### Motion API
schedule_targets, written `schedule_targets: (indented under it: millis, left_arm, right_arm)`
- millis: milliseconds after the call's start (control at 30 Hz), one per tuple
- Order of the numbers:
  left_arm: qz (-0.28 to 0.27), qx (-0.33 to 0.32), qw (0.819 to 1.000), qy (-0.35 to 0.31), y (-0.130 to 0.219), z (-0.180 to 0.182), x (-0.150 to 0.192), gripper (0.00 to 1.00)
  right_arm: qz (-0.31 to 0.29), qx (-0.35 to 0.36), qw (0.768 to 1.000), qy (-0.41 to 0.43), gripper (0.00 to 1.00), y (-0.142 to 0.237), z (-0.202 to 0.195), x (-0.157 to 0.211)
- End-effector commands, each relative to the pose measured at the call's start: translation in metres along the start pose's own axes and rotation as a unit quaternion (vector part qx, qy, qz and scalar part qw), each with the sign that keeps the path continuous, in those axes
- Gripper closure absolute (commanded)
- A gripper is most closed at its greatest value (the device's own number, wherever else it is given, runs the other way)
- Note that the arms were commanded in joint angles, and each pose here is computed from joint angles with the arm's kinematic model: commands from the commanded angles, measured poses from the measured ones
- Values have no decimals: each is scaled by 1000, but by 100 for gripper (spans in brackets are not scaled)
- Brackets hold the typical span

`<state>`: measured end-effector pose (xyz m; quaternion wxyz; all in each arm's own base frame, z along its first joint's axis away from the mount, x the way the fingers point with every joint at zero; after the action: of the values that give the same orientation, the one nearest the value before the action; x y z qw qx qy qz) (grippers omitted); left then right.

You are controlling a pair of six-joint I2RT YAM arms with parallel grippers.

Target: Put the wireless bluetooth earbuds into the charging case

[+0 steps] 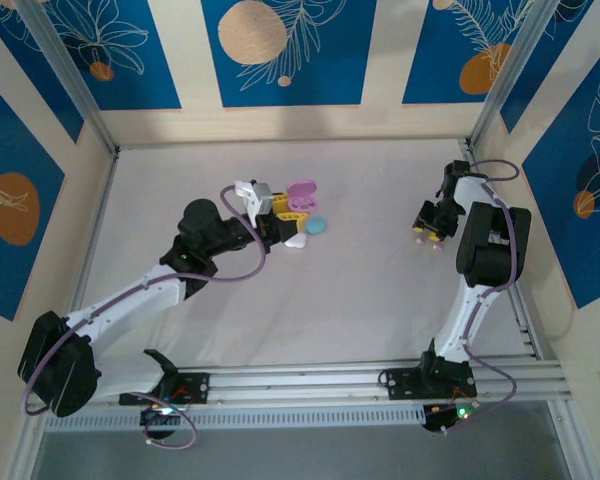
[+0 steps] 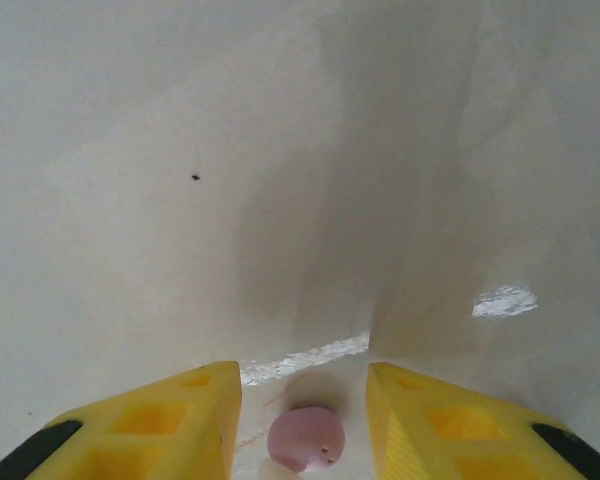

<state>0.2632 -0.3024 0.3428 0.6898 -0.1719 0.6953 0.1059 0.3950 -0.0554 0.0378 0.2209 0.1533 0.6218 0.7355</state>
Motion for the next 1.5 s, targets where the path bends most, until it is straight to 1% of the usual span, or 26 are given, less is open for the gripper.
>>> schedule_targets:
  millis: [0,200,500,633,833,867,1000,1100,1233,1333,1400,1467]
  left_arm:
    - [-15,4,1000,-16,1,-6,-13,73]
    - [-13,5,1000,-14,2,-7,-12,73]
    - [-13,1,1000,-16,4,-7,-13,73]
    - [-14,0,1000,-16,5,-6,-14,73]
    - [-14,-5,1000,-19,6,-6,-16,73]
    - [-14,-7,1000,-18,6,-5,-15,73]
    - [-15,-15,1000,-22,9,-4,-18,73]
    - [-16,-20,999,-26,11,-5,-20,73]
    - [-18,-30,999,-33,15,-3,-24,73]
    - [-23,-39,998,-39,18,-2,-28,73]
    - [-26,-44,998,-42,20,-2,-30,73]
    - [-27,-48,998,-44,22,-2,-31,73]
  right_arm:
    - [25,22,999,0,61,-4,-5,16]
    - [34,32,999,9,63,-10,-5,25]
    - [46,32,997,50,69,-12,6,39]
    - [56,25,993,99,71,-10,22,54]
    - [81,35,984,154,71,-10,41,86]
    - [83,33,982,169,74,-10,46,92]
    - [103,28,966,234,74,-9,69,126]
    - [126,23,947,295,73,-6,89,160]
    - [153,44,916,369,72,-3,104,203]
    - [150,59,899,407,69,0,110,221]
    - [147,51,891,426,67,2,116,229]
    - [136,42,889,436,67,3,120,232]
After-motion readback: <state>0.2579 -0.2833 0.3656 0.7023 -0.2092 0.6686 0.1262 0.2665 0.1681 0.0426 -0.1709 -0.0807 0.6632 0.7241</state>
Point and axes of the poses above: each hand's point on the last joint's axis, 136 mm out from that joint toward the fingers, its own y axis back along the fingers, its own z axis along the line the jaws close on, x = y × z, the point moved 1 cm from there along y, back along the fingers, and after that the axes turned 3 degrees about -y, right-handed, at the moved point
